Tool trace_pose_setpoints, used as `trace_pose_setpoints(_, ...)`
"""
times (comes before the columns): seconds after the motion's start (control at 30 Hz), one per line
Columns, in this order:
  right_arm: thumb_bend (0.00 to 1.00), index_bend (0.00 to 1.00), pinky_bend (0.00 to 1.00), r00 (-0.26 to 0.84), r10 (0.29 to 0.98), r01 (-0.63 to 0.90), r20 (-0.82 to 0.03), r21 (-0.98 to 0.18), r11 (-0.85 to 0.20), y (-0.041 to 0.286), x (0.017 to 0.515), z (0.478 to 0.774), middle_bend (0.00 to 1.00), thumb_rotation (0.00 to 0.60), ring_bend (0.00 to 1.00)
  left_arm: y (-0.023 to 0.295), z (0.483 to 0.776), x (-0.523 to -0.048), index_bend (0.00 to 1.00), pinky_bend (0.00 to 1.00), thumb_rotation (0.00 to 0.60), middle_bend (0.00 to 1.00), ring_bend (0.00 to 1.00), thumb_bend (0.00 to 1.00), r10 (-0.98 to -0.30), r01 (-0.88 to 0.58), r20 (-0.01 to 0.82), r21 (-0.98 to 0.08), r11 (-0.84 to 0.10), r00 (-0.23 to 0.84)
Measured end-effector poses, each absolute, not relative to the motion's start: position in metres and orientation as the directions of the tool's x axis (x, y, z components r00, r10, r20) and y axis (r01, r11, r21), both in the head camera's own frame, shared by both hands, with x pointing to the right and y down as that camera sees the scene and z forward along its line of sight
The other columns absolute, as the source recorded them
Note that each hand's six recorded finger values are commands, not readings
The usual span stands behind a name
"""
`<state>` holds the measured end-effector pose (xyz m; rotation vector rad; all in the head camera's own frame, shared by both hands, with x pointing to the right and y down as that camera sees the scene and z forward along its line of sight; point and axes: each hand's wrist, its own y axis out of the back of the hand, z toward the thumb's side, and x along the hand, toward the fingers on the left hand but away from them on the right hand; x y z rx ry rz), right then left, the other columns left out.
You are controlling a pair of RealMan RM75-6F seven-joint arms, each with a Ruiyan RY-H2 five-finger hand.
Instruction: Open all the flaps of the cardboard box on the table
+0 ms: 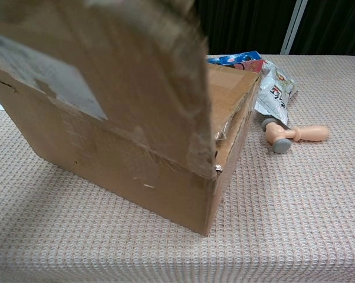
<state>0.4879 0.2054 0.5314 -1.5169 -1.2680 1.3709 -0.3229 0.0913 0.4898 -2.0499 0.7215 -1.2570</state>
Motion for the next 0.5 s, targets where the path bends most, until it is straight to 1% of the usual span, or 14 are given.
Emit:
trace_pose_setpoints(0.07, 0.15, 0.0, 0.0, -0.043, 0.96, 0.195, -0.276, -0.945, -0.263, 0.206, 0.485, 0.533, 0.0, 0.6, 0.0, 0.103, 0.49, -0.336, 0.52, 0.15, 0.0, 0.82, 0.27, 0.01, -0.718, -0.143, 0.586, -0.729, -0.669, 0.375)
trace_pose_setpoints(0.1, 0.15, 0.0, 0.0, -0.039, 0.96, 0.195, -0.277, -0.944, -0.265, 0.205, 0.484, 0.533, 0.0, 0.6, 0.0, 0.108, 0.49, -0.344, 0.52, 0.15, 0.0, 0.79, 0.27, 0.01, -0.723, -0.156, 0.588, -0.726, -0.669, 0.362)
trace_pose_setpoints(0.13, 0.15, 0.0, 0.0, -0.033, 0.96, 0.194, -0.278, -0.944, -0.266, 0.205, 0.482, 0.534, 0.0, 0.6, 0.0, 0.11, 0.489, -0.349, 0.52, 0.15, 0.0, 0.75, 0.27, 0.01, -0.731, -0.169, 0.585, -0.728, -0.664, 0.352)
trace_pose_setpoints(0.17, 0.15, 0.0, 0.0, -0.025, 0.961, 0.191, -0.277, -0.944, -0.267, 0.204, 0.479, 0.534, 0.0, 0.6, 0.0, 0.111, 0.488, -0.354, 0.51, 0.15, 0.0, 0.69, 0.27, 0.01, -0.74, -0.183, 0.578, -0.732, -0.657, 0.344)
trace_pose_setpoints(0.23, 0.15, 0.0, 0.0, -0.008, 0.962, 0.186, -0.272, -0.946, -0.266, 0.203, 0.474, 0.533, 0.0, 0.6, 0.0, 0.11, 0.485, -0.364, 0.47, 0.15, 0.0, 0.5, 0.25, 0.0, -0.765, -0.216, 0.554, -0.744, -0.632, 0.329)
trace_pose_setpoints(0.27, 0.15, 0.0, 0.0, 0.004, 0.964, 0.183, -0.267, -0.947, -0.264, 0.201, 0.469, 0.531, 0.0, 0.6, 0.0, 0.111, 0.484, -0.37, 0.44, 0.15, 0.0, 0.42, 0.23, 0.0, -0.776, -0.228, 0.544, -0.75, -0.62, 0.32)
trace_pose_setpoints(0.33, 0.15, 0.0, 0.0, 0.026, 0.965, 0.177, -0.259, -0.949, -0.26, 0.198, 0.462, 0.529, 0.0, 0.6, 0.0, 0.112, 0.482, -0.385, 0.32, 0.15, 0.0, 0.27, 0.17, 0.01, -0.798, -0.242, 0.525, -0.767, -0.594, 0.295)
trace_pose_setpoints(0.37, 0.15, 0.0, 0.0, 0.042, 0.967, 0.173, -0.253, -0.951, -0.256, 0.195, 0.456, 0.526, 0.0, 0.6, 0.0, 0.114, 0.482, -0.392, 0.27, 0.15, 0.003, 0.24, 0.16, 0.01, -0.806, -0.242, 0.52, -0.774, -0.584, 0.282)
trace_pose_setpoints(0.4, 0.16, 0.0, 0.0, 0.057, 0.967, 0.17, -0.247, -0.952, -0.253, 0.192, 0.451, 0.524, 0.0, 0.6, 0.0, 0.117, 0.482, -0.4, 0.19, 0.15, 0.027, 0.19, 0.14, 0.01, -0.815, -0.24, 0.514, -0.784, -0.572, 0.267)
trace_pose_setpoints(0.43, 0.15, 0.0, 0.0, 0.072, 0.968, 0.168, -0.241, -0.953, -0.25, 0.19, 0.446, 0.522, 0.0, 0.6, 0.0, 0.12, 0.483, -0.405, 0.14, 0.15, 0.056, 0.17, 0.13, 0.01, -0.821, -0.237, 0.509, -0.791, -0.564, 0.257)
trace_pose_setpoints(0.47, 0.15, 0.0, 0.0, 0.093, 0.968, 0.168, -0.234, -0.954, -0.247, 0.186, 0.438, 0.519, 0.0, 0.6, 0.0, 0.123, 0.483, -0.41, 0.11, 0.15, 0.08, 0.16, 0.12, 0.02, -0.827, -0.233, 0.504, -0.797, -0.556, 0.249)
trace_pose_setpoints(0.5, 0.16, 0.0, 0.0, 0.111, 0.967, 0.169, -0.229, -0.955, -0.245, 0.183, 0.431, 0.516, 0.0, 0.6, 0.0, 0.128, 0.484, -0.414, 0.08, 0.15, 0.117, 0.16, 0.12, 0.02, -0.834, -0.231, 0.497, -0.805, -0.546, 0.241)
